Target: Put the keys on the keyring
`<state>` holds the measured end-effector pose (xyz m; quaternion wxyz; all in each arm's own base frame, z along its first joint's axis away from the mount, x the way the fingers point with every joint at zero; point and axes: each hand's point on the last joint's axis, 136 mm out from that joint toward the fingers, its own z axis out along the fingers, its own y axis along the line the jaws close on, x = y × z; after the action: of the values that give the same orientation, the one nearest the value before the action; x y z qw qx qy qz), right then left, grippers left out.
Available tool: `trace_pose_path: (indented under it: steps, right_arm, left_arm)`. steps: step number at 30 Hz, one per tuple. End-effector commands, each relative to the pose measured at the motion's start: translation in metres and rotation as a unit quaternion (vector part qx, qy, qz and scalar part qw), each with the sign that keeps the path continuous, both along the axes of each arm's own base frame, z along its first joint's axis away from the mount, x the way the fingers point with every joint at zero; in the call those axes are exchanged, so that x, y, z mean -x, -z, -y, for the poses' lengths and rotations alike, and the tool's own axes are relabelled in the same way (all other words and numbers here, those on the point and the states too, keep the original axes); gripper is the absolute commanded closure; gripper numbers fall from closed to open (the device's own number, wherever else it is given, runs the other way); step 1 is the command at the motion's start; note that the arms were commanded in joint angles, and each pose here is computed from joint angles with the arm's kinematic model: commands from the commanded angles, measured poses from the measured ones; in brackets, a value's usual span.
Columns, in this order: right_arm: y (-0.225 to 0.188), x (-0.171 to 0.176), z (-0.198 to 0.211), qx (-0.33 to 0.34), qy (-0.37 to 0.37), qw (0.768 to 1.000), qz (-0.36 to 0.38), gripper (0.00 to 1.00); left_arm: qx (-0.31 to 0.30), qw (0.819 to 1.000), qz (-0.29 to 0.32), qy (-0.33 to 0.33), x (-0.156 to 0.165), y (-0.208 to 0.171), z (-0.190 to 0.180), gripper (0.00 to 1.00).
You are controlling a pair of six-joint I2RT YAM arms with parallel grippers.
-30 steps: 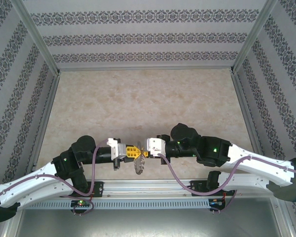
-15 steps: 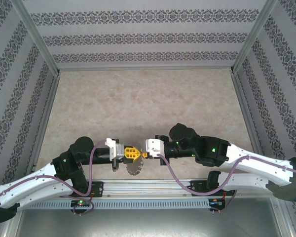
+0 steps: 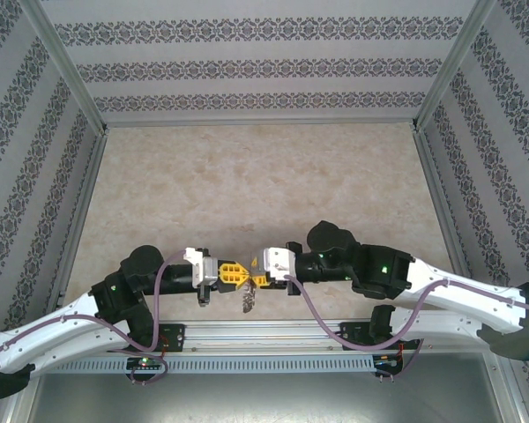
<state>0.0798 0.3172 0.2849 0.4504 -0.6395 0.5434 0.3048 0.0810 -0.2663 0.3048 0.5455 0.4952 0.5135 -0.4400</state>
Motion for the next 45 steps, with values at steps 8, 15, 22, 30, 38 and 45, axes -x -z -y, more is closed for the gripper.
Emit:
trace_pose_path:
  steps: [8,15,22,30,38,45]
  right_arm:
    - [0.005,0.017,-0.001,-0.024,-0.033,0.998,-0.038,0.6]
    - [0.008,0.017,-0.011,-0.031,-0.042,0.998,-0.045,0.59]
    - [0.012,0.01,-0.018,-0.028,-0.03,0.998,-0.042,0.64]
    - [0.017,-0.005,-0.009,-0.016,0.017,0.999,-0.022,0.93]
    - [0.018,-0.034,0.008,0.015,0.1,0.995,0.011,1.0]
    - [0.022,-0.047,0.01,0.036,0.132,0.99,0.023,1.0]
  left_arm:
    - [0.064,0.997,0.037,0.016,0.012,-0.04,-0.007,1.0]
    - [0.066,0.997,0.036,0.018,0.011,-0.041,-0.006,1.0]
    - [0.065,0.997,0.035,0.017,0.011,-0.041,-0.006,1.0]
    - [0.064,0.997,0.037,0.005,0.009,-0.038,-0.009,1.0]
    - [0.041,0.997,0.038,-0.045,-0.008,-0.021,-0.013,1.0]
    - [-0.005,0.994,0.032,-0.106,-0.032,0.003,-0.013,1.0]
